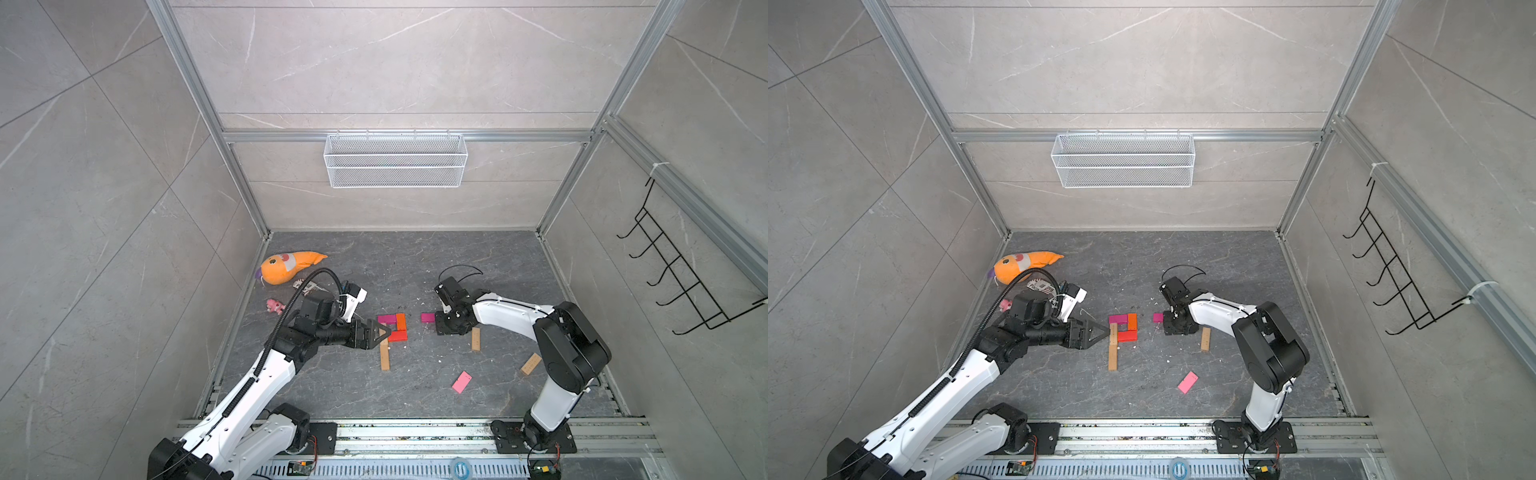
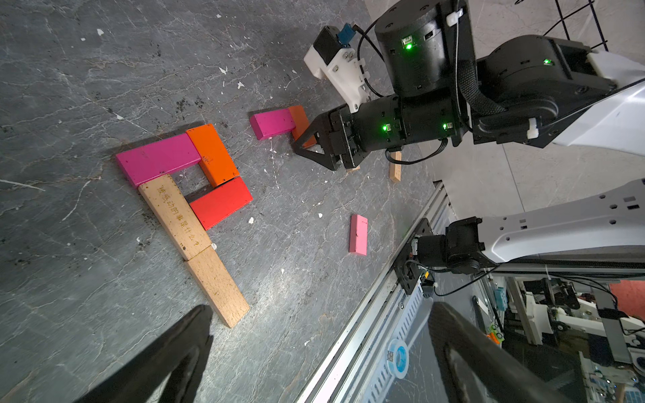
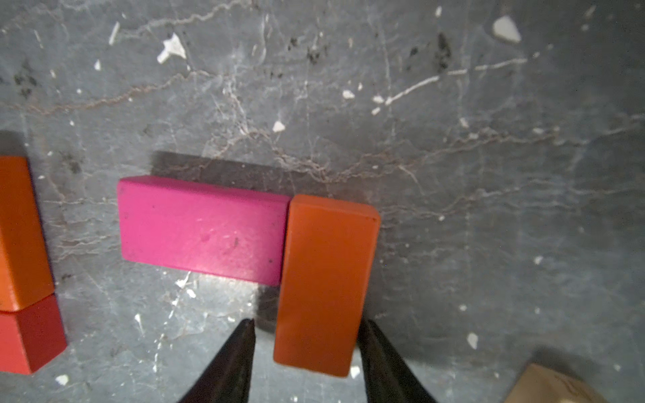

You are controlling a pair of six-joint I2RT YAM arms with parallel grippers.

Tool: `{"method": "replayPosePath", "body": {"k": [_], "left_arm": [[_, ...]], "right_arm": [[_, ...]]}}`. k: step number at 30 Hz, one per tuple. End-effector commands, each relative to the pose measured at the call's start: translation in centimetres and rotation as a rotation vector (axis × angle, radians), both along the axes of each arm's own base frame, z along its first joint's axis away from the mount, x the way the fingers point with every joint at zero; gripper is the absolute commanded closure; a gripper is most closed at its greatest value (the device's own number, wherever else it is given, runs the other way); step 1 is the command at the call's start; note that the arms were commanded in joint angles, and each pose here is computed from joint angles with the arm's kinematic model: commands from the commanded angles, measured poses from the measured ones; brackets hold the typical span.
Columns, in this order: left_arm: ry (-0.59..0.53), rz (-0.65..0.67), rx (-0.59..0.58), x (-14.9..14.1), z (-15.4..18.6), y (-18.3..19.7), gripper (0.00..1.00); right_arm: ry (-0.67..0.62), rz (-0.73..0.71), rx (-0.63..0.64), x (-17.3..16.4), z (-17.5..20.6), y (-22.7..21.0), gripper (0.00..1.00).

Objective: Assemble the letter p with building blocks
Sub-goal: Assemble the building block at the center of the board, then pick up the building block from the center of the board.

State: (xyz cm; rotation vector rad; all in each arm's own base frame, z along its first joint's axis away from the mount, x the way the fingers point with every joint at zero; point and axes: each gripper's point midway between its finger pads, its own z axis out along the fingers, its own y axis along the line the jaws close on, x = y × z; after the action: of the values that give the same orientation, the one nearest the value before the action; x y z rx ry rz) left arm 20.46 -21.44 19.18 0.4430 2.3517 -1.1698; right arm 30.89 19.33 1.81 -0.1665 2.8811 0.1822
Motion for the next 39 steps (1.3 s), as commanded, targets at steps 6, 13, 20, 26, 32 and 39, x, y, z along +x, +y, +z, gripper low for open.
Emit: {"method": "replayPosePath", "body": {"k": [6,13,20,26,32,39], "left_arm": [[-0.047,-0.001,-0.010,0.6,1.8,-0.2,0.00],[-0.065,0.008,0.002,0.7,1.9,0.1,0.00],[-0.095,0.023,0.007,0.8,2.0,0.4,0.00],[-0.107,0.028,0.005,0.9,2.2,0.5,0.00],[-0.098,0.029,0.005,0.9,2.0,0.4,0.00],[-0.089,0.034,0.003,1.0,1.9,0.4,0.00]], "right_arm": [[0.004,0.007,-0.018,0.0,0.7,-0.1,0.41],[-0.035,-0.001,0.015,0.2,3.2,0.1,0.36],[-0.091,-0.024,0.038,-0.6,6.7,-0.8,0.30],[-0.109,-0.073,-0.002,-2.4,8.3,-3.5,0.18],[-0.053,-0.214,-0.001,-4.9,6.9,-6.8,0.15],[0.017,-0.344,-0.024,-7.2,3.3,-8.9,0.21]]}}
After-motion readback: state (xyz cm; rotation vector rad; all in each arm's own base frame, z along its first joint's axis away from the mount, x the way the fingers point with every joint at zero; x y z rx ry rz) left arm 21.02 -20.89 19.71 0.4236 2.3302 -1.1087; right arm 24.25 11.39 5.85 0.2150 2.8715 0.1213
